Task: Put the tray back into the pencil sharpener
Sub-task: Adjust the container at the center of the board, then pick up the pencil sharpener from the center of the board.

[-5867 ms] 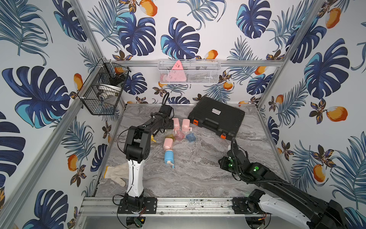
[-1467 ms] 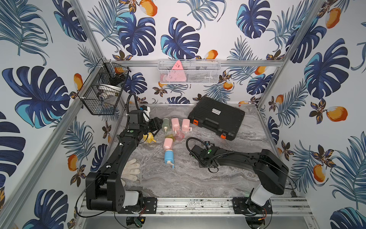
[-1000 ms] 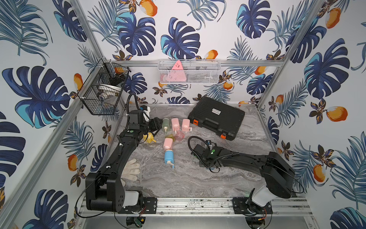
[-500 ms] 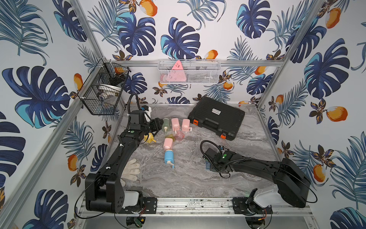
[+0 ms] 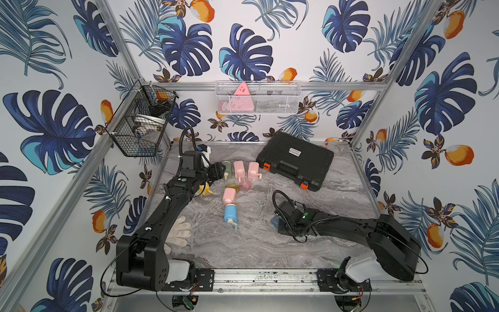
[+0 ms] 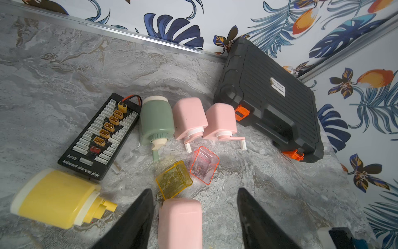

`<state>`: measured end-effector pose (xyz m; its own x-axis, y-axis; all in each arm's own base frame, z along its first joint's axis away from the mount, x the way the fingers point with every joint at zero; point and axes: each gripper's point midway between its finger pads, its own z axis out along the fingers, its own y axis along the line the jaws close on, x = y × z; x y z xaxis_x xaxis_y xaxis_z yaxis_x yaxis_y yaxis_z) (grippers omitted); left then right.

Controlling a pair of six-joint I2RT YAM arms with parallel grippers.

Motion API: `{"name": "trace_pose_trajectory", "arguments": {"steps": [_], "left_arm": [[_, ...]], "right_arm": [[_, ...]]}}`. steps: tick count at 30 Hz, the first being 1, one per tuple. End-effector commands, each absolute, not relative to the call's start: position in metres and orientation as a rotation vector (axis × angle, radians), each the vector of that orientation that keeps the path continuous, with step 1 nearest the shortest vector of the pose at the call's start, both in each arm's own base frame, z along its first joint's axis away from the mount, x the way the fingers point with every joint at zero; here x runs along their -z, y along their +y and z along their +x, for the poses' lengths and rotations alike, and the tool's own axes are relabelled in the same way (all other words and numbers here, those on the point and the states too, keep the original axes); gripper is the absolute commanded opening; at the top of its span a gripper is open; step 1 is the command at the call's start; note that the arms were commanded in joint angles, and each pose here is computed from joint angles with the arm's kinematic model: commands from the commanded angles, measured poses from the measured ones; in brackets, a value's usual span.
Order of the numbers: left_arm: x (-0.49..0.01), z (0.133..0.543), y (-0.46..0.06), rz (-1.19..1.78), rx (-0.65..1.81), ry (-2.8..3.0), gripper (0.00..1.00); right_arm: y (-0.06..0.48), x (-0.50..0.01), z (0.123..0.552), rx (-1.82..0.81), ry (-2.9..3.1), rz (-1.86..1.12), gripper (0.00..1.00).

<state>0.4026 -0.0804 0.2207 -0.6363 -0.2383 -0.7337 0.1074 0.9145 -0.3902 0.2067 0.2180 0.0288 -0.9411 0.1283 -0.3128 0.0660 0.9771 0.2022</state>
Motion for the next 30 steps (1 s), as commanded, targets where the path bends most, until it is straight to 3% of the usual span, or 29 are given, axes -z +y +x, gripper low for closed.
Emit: {"name": "trace_pose_trajectory", "arguments": {"steps": [1, 5, 12, 21, 30], "left_arm": [[-0.220, 0.398, -0.087, 0.012, 0.389, 2.227, 0.68], [-0.207, 0.380, -0.110, 0.147, 0.320, 2.297, 0.73], [-0.176, 0.336, -0.109, 0.058, 0.235, 2.527, 0.78], [-0.171, 0.279, -0.105, 0.077, -0.068, 2.579, 0.85], [-0.136, 0.252, -0.119, 0.132, -0.126, 2.695, 0.88]], "right_arm": [[0.221, -0.039, 0.210, -0.335, 2.748, 0.145, 0.26], [0.200, -0.056, 0.212, -0.292, 2.668, 0.171, 0.30], [0.169, -0.082, 0.222, -0.176, 2.531, 0.217, 0.34], [0.170, -0.085, 0.231, -0.173, 2.499, 0.208, 0.36], [0.170, -0.086, 0.232, -0.200, 2.488, 0.202, 0.36]]}}
